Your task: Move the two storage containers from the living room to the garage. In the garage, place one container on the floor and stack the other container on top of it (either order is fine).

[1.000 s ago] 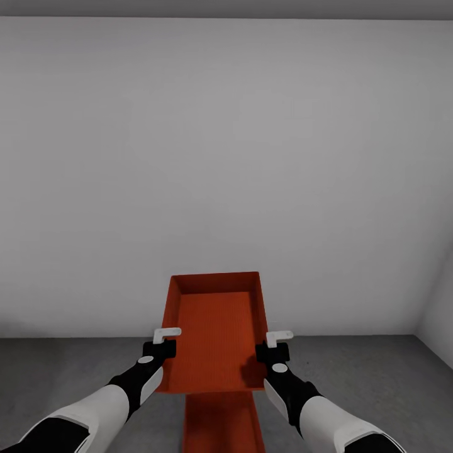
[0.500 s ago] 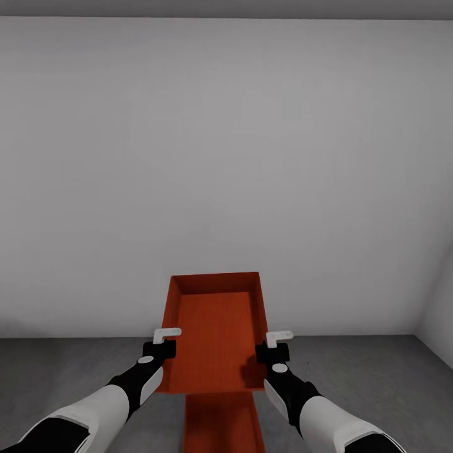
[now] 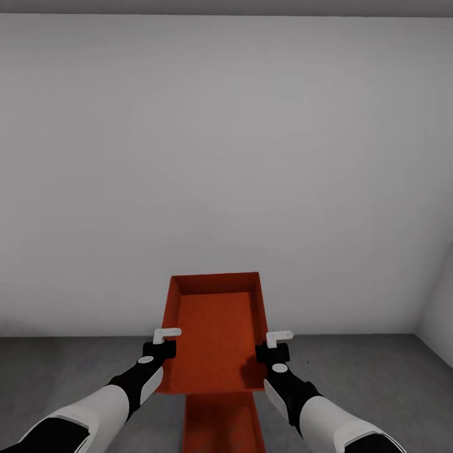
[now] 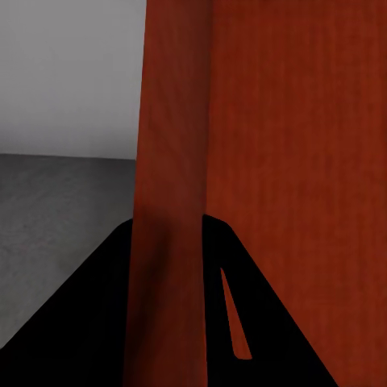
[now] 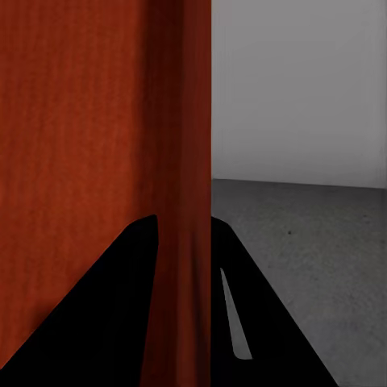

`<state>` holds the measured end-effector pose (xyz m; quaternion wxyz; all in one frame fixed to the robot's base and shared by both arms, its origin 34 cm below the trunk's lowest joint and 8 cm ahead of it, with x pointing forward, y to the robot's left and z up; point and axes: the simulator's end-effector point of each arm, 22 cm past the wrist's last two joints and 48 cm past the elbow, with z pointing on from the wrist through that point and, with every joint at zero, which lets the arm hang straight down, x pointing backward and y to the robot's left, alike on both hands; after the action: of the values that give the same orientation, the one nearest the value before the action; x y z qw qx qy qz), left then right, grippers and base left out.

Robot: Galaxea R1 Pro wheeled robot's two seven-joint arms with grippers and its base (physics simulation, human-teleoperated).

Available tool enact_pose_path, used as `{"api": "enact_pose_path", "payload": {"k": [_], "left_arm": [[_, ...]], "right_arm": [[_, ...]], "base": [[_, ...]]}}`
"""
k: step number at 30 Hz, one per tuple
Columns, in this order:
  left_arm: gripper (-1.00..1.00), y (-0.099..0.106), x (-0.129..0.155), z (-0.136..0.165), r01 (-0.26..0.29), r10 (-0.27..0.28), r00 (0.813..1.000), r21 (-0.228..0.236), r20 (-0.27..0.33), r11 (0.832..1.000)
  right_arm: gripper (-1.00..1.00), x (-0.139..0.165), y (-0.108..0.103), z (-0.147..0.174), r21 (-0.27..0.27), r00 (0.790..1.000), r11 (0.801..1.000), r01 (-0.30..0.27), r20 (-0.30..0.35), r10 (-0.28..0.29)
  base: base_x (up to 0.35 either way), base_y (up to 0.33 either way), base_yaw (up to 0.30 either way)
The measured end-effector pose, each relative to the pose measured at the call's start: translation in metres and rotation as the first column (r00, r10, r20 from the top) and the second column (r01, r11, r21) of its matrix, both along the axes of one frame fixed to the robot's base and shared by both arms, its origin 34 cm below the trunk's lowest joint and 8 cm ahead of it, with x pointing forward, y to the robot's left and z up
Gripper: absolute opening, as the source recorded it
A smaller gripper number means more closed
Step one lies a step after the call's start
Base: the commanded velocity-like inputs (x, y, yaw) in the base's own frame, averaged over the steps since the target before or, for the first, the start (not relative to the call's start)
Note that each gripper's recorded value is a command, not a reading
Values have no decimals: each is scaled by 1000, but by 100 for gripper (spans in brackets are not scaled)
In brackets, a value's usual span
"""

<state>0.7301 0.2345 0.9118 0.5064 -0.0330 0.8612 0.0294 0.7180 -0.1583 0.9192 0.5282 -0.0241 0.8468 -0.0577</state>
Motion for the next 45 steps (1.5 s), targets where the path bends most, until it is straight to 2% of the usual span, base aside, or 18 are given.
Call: {"api": "enact_pose_path", "payload": {"k": [45], "left_arm": [[-100,0,-7,-44,2,-1,997,3,-74,1000]], "right_arm": [[-100,-7,0,-44,1,997,1000,1,-75,-1]], "base": [[0,0,0]]}}
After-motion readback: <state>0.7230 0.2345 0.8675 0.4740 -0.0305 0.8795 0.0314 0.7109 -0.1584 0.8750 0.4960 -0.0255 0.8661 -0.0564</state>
